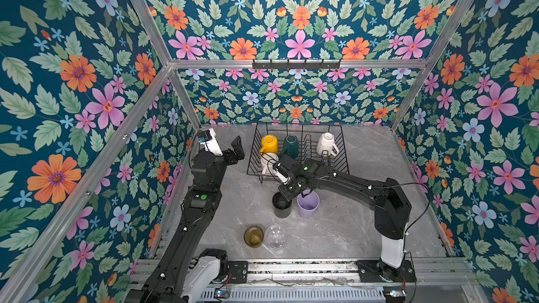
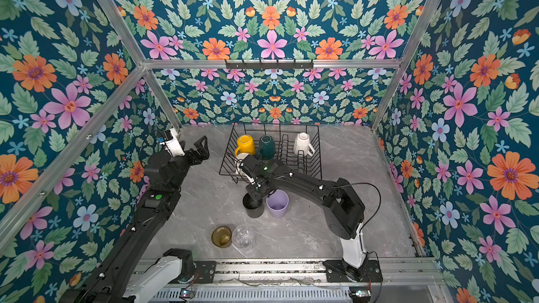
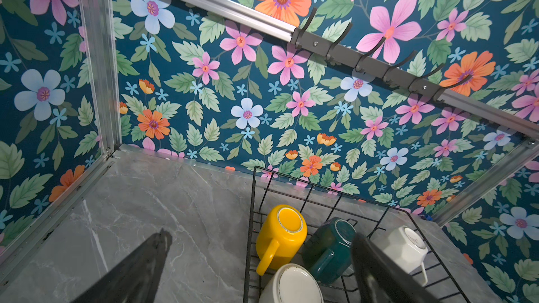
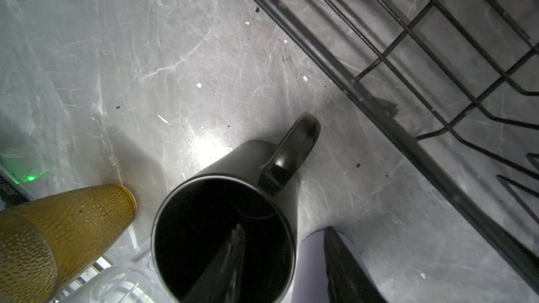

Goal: Load the cups into the dish rack
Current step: 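Lower the right gripper onto the black mug's rim and close it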

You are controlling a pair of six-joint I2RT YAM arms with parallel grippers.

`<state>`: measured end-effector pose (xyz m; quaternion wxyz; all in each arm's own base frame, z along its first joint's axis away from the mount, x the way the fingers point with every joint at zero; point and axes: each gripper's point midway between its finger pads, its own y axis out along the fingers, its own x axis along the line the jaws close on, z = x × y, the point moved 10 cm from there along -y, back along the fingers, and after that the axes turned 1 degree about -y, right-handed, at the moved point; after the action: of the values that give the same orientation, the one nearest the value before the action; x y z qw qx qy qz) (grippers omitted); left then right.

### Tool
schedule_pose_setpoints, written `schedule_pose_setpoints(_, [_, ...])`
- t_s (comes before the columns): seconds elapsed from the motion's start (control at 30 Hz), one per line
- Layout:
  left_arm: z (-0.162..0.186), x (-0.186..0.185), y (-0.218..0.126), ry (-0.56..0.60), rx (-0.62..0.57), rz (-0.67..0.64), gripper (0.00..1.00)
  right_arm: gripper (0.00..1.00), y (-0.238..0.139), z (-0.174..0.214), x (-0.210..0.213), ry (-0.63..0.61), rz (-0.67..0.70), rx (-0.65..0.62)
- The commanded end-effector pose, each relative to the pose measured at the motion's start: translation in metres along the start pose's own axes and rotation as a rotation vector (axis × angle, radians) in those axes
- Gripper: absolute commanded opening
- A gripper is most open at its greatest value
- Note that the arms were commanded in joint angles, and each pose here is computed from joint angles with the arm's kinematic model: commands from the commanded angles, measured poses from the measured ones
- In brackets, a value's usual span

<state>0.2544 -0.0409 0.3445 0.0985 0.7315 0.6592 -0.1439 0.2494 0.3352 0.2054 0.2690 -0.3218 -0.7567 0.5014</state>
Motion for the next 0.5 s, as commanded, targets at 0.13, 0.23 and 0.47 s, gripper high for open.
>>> schedule_pose_setpoints(0.13, [-0.008, -0.003, -0.008, 0.016, -0.037, 0.022, 1.0, 0.43, 0.013, 0.002, -0.001, -0.019, 0.029, 0.036])
schedule_pose_setpoints(0.23, [-0.01, -0.003, -0.011, 0.018, -0.044, 0.025, 1.0, 0.4, 0.018, 0.002, -0.001, -0.025, 0.026, 0.044])
schedule_pose_setpoints(0.47, [-0.011, -0.004, -0.013, 0.018, -0.049, 0.028, 1.0, 0.32, 0.023, 0.0, 0.0, -0.04, 0.011, 0.042])
